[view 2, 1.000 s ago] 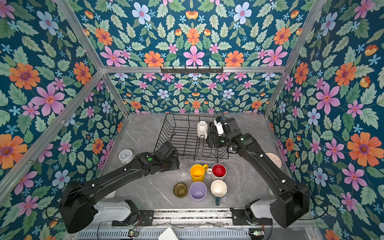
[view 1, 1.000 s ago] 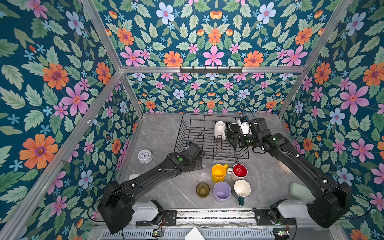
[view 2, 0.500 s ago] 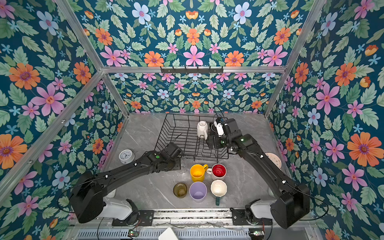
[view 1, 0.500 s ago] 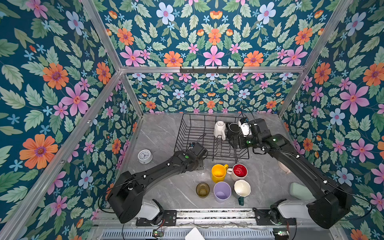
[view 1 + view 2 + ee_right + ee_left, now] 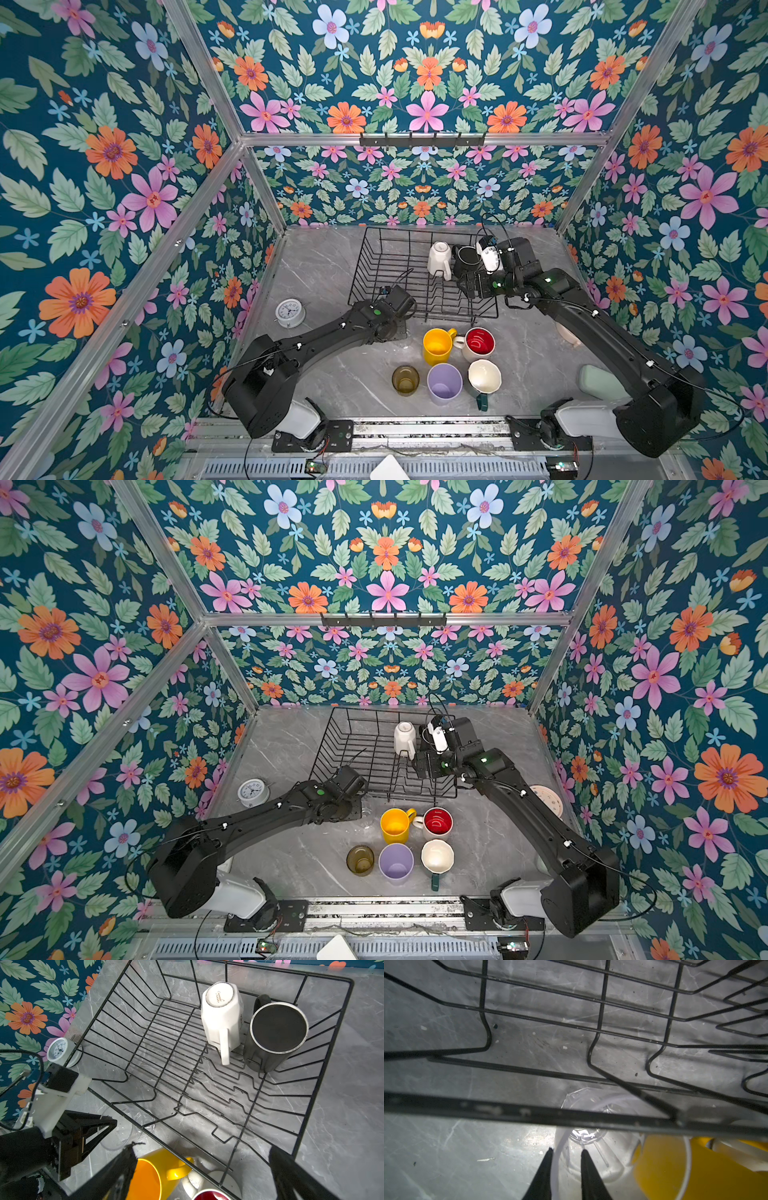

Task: Load the cups into the dish rack
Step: 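Lower the left gripper into the clear plastic cup and grasp its rim, then lift the clear cup with the left gripper toward the right gripper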

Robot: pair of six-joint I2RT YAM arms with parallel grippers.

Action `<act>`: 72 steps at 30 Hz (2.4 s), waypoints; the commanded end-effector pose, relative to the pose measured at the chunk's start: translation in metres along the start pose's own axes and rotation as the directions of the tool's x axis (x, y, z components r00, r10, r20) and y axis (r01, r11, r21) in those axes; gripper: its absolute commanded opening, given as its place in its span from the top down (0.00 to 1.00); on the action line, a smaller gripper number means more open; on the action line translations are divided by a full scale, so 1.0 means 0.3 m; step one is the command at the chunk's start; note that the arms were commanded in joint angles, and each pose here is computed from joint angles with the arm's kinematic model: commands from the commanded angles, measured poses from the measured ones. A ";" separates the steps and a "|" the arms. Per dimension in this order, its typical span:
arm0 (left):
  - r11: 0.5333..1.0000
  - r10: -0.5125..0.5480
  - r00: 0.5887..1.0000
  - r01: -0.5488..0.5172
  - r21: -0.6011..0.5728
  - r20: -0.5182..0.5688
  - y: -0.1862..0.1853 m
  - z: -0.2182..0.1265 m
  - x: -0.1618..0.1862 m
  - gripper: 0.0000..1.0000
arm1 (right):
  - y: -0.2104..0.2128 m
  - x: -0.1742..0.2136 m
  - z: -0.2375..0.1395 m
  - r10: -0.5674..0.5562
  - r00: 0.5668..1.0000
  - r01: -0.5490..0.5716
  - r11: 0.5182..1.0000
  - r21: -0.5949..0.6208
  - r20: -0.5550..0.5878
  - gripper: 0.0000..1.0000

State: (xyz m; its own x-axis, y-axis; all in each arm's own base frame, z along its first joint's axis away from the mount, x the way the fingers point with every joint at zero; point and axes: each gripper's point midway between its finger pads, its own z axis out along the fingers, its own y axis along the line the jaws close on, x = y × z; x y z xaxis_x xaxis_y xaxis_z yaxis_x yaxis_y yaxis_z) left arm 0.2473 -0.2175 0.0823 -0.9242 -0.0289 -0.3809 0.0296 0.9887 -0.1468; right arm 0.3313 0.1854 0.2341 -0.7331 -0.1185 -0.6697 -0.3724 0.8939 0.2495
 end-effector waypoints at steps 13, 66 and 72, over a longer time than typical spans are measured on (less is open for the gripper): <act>0.999 -0.009 1.000 0.009 -0.031 -0.002 0.066 -0.024 0.042 1.00 | 0.011 -0.020 0.009 -0.006 1.000 0.006 1.000 -0.016 0.017 0.01; 0.336 -0.313 0.908 -0.167 0.927 0.277 -0.196 -0.662 -0.184 1.00 | 0.447 -0.075 -0.299 0.052 0.998 0.001 0.536 -0.845 0.034 0.01; 0.317 -0.311 0.908 -0.179 0.931 0.281 -0.206 -0.679 -0.191 1.00 | 0.478 -0.041 -0.268 0.037 0.999 -0.031 0.522 -0.853 -0.014 0.01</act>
State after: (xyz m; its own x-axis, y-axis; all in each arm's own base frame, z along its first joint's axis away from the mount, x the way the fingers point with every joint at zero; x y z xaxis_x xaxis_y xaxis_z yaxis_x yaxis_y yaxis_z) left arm 0.2234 -0.2457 0.2776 -0.7737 -0.3615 -0.5203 0.4667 0.2304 -0.8539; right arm 0.2446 0.2763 0.3328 -0.7583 -0.0804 -0.6470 -0.6515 0.1286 0.7476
